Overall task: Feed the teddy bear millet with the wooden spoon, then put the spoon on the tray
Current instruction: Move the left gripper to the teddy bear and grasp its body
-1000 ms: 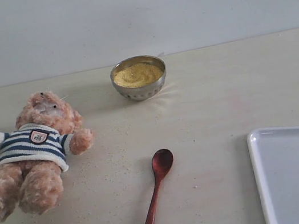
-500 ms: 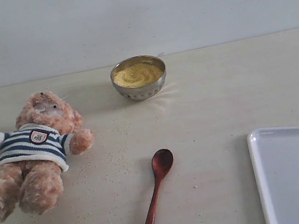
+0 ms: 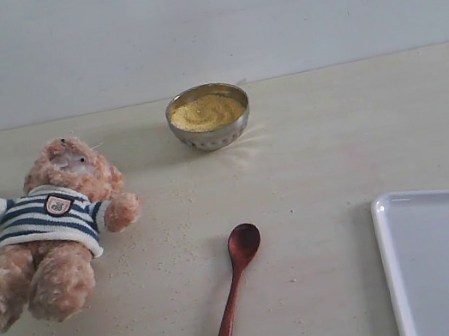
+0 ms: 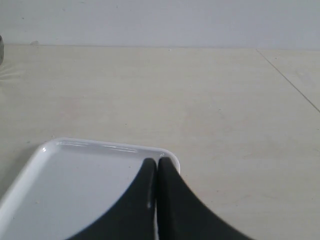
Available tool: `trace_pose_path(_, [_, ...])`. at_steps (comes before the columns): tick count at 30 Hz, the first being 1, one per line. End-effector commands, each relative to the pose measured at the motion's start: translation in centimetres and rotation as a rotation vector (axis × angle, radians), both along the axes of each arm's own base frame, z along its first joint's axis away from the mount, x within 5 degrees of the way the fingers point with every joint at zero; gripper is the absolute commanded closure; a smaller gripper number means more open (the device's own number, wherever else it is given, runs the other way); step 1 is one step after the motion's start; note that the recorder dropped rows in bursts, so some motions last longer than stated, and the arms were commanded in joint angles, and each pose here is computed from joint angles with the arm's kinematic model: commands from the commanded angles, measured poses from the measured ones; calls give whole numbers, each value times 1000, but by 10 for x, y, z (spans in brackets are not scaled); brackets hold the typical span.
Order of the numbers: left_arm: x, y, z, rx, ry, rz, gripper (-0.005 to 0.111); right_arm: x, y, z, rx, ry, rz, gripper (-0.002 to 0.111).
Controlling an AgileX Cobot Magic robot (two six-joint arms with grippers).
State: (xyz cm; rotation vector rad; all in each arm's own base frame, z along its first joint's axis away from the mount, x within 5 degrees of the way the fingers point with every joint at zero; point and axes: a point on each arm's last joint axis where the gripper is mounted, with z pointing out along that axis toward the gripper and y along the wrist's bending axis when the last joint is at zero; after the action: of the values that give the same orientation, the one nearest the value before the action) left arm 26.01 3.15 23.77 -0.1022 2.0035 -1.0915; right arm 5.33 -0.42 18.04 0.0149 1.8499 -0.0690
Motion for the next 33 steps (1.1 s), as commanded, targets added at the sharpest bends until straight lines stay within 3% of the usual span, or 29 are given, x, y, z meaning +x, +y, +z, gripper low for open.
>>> trace_pose_path(1, [12, 8, -30, -76, 69, 8, 102, 0, 0, 1, -3, -8, -7, 107])
trace_pose_path(4, [9, 5, -37, -89, 101, -56, 101, 0, 0, 1, -3, -8, -7, 107])
trace_pose_path(7, [5, 2, -40, -32, 87, -131, 87, 0, 0, 1, -3, -8, -7, 107])
trace_pose_path(9, [2, 0, -42, -17, 108, -161, 70, 0, 0, 1, -3, -8, -7, 107])
trace_pose_path(14, [5, -6, -42, -78, 131, -116, -4, 0, 0, 1, -3, -8, -7, 107])
trace_pose_path(24, [0, -7, -48, 37, 107, -189, -2, 0, 0, 1, -3, -8, -7, 107])
trace_pose_path(28, [4, 10, -67, 253, 260, -58, 1, 0, 0, 1, -3, -8, -7, 107])
trace_pose_path(30, [5, 18, -73, 307, 326, 28, 2, 0, 0, 1, -3, -8, -7, 107])
trace_pose_path(33, [7, 21, -72, 331, 304, 55, 3, 0, 0, 1, -3, -8, -7, 107])
